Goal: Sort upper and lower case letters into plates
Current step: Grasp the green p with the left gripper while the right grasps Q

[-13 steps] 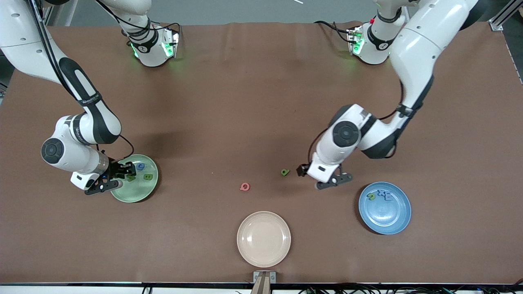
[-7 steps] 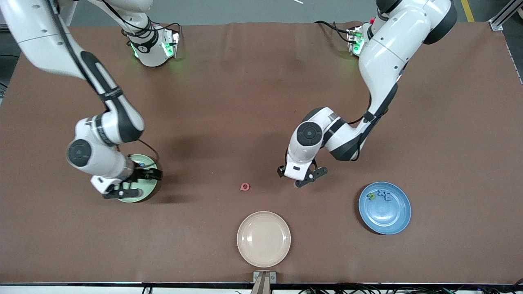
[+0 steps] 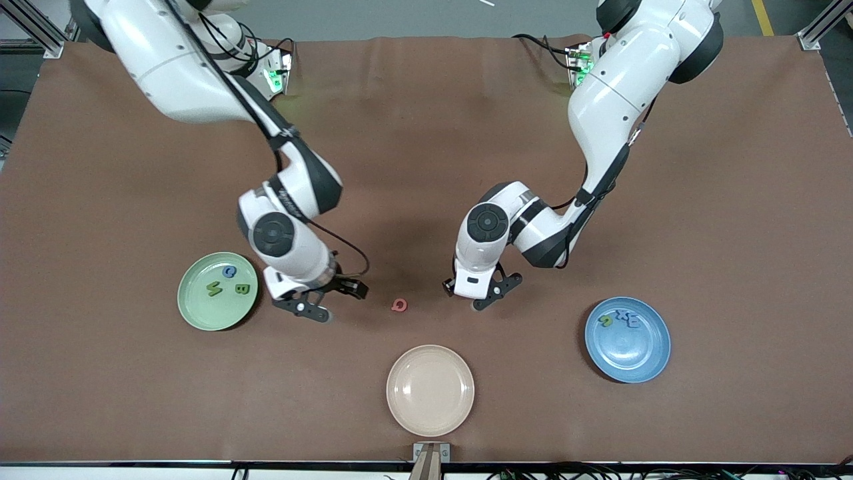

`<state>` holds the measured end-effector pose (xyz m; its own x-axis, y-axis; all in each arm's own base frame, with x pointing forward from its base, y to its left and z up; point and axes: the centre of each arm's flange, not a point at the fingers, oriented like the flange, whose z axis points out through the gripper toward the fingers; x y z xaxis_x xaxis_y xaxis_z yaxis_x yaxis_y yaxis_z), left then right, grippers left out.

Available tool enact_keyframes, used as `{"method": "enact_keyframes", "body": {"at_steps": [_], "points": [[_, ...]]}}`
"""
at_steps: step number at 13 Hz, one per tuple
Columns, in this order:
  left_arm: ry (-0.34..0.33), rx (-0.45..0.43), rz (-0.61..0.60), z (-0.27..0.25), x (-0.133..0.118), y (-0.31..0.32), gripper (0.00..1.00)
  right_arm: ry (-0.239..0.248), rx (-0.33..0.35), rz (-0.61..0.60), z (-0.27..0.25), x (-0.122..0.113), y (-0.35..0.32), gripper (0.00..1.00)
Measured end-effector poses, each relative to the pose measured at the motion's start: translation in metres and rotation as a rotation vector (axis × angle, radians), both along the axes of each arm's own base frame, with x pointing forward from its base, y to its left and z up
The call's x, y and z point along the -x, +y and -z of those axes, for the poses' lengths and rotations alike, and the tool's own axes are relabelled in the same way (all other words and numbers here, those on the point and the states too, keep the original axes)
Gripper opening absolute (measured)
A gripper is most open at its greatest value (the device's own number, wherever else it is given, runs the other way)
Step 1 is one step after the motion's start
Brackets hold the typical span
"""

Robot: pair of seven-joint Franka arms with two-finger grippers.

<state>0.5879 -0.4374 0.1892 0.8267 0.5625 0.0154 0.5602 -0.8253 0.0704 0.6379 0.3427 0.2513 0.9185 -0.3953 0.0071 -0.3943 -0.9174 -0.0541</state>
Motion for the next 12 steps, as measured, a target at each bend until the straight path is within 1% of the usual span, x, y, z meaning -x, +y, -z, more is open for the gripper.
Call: {"method": "enact_keyframes", "body": {"at_steps": [1,2,4,5,7,8,9,10,11,12], "points": [[0.006,-0.004,-0.002,0.003,0.002,-0.001,0.68,-0.011,0.03,0.049,0.008,-0.001,0.026,1.0],[0.014,-0.009,-0.005,0.006,0.004,-0.002,0.65,-0.026,0.05,0.088,0.019,0.0,0.051,1.0],[0.029,-0.02,-0.011,0.013,0.007,-0.003,0.63,-0.042,0.056,0.14,0.043,0.003,0.085,1.0],[0.035,-0.025,-0.01,0.015,0.008,-0.003,0.61,-0.045,0.055,0.162,0.053,0.002,0.091,1.0],[0.039,-0.03,-0.011,0.015,0.009,-0.003,0.6,-0.053,0.058,0.196,0.061,-0.005,0.089,1.0],[0.041,-0.033,-0.011,0.015,0.009,-0.002,0.55,-0.055,0.061,0.207,0.063,-0.007,0.087,1.0],[0.041,-0.034,-0.013,0.013,0.007,-0.002,0.42,-0.058,0.064,0.211,0.064,-0.007,0.087,0.99],[0.04,-0.034,-0.013,0.013,0.007,-0.003,0.37,-0.061,0.064,0.214,0.065,-0.007,0.088,0.95],[0.04,-0.034,-0.013,0.013,0.007,-0.003,0.37,-0.065,0.062,0.213,0.067,-0.005,0.091,0.95],[0.037,-0.033,-0.015,0.012,0.005,-0.002,0.37,-0.068,0.059,0.212,0.068,-0.002,0.096,0.89]]}}
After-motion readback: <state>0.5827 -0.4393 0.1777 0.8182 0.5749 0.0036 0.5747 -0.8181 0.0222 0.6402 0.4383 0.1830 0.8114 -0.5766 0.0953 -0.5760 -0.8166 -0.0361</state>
